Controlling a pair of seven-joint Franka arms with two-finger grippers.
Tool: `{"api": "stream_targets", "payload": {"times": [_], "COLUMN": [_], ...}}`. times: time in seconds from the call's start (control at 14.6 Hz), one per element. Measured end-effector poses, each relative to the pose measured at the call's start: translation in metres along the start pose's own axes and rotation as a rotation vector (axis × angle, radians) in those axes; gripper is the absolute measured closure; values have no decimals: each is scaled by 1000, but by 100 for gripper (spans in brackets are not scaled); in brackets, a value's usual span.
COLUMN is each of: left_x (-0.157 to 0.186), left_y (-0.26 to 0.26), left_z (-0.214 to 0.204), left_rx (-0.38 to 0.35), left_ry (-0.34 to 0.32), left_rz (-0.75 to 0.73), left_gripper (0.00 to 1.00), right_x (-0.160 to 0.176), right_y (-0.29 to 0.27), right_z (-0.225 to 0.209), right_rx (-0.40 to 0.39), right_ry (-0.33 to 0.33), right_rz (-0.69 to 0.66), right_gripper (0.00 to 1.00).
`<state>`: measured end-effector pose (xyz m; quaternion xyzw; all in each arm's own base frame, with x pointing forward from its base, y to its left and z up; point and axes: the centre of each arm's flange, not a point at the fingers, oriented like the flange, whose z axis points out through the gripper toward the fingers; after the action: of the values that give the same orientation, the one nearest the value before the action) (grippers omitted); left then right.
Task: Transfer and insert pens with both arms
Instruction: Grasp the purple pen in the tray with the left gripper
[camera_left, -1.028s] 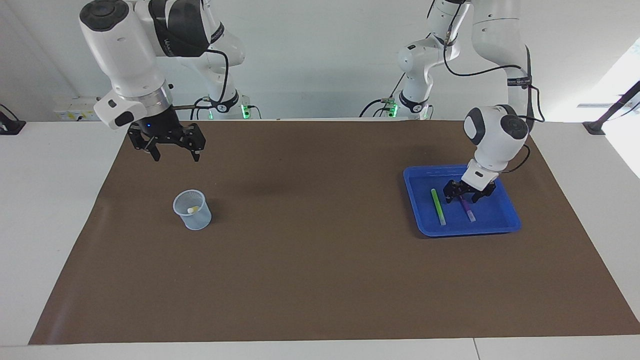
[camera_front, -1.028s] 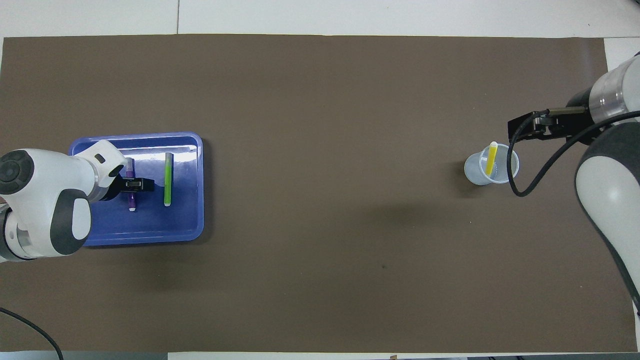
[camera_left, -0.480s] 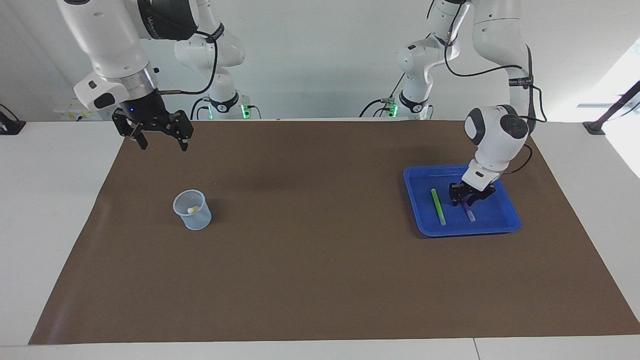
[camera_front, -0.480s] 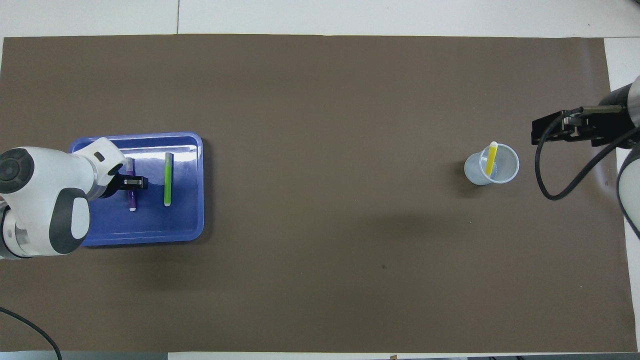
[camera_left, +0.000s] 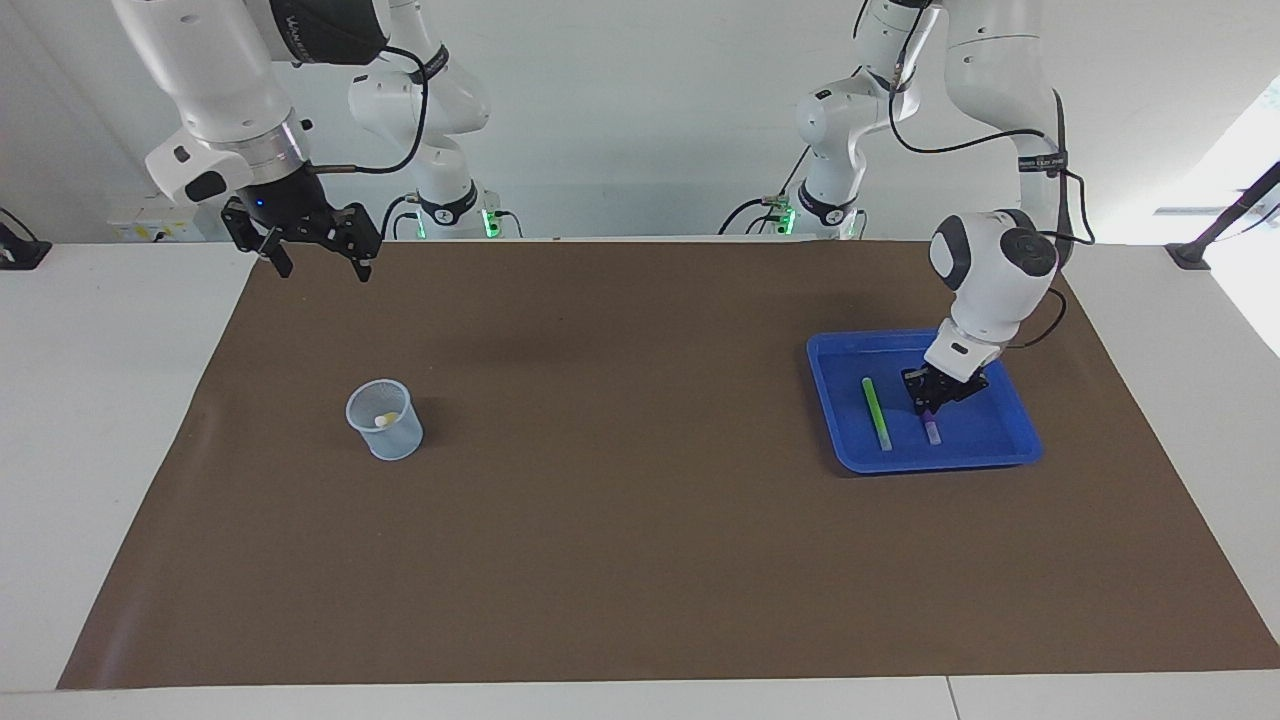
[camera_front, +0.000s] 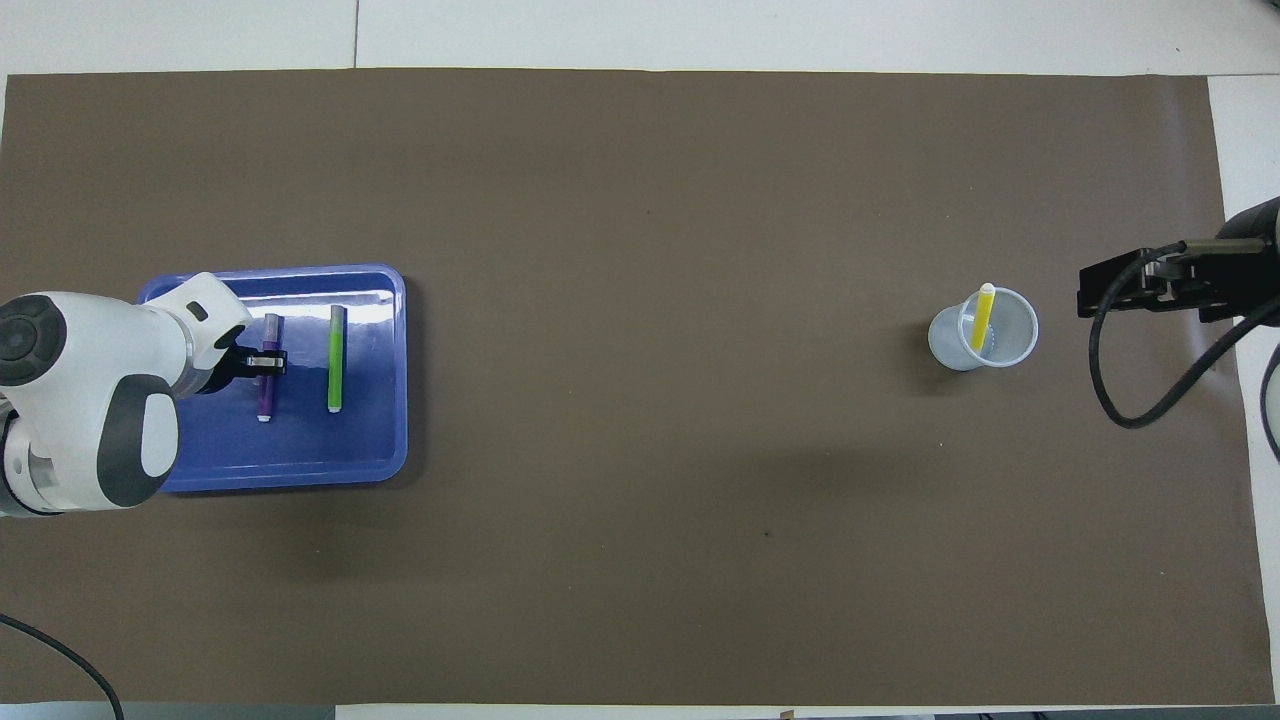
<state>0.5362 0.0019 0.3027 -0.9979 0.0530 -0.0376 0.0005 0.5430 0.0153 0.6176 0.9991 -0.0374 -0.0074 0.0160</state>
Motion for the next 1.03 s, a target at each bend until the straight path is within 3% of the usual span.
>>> {"api": "stream_targets", "payload": {"times": [0.34,0.62,1.03], "left_x": [20,46,69], "left_y": [-13,-11,24], "left_z": [-30,-86,-173], "left_rx": [-15,-144,-359], "left_ry": [-88,-152,-290], "left_rz": [-36,-161,-633], "left_gripper": [83,83,83], "right_x": [0,2,1], "right_y": [0,-2,-12], "right_z": [1,0,-1], "right_rx": [0,3,66], "right_ry": [1,14,16], "right_rz": [0,-2,-9], "right_gripper": [0,0,0]}}
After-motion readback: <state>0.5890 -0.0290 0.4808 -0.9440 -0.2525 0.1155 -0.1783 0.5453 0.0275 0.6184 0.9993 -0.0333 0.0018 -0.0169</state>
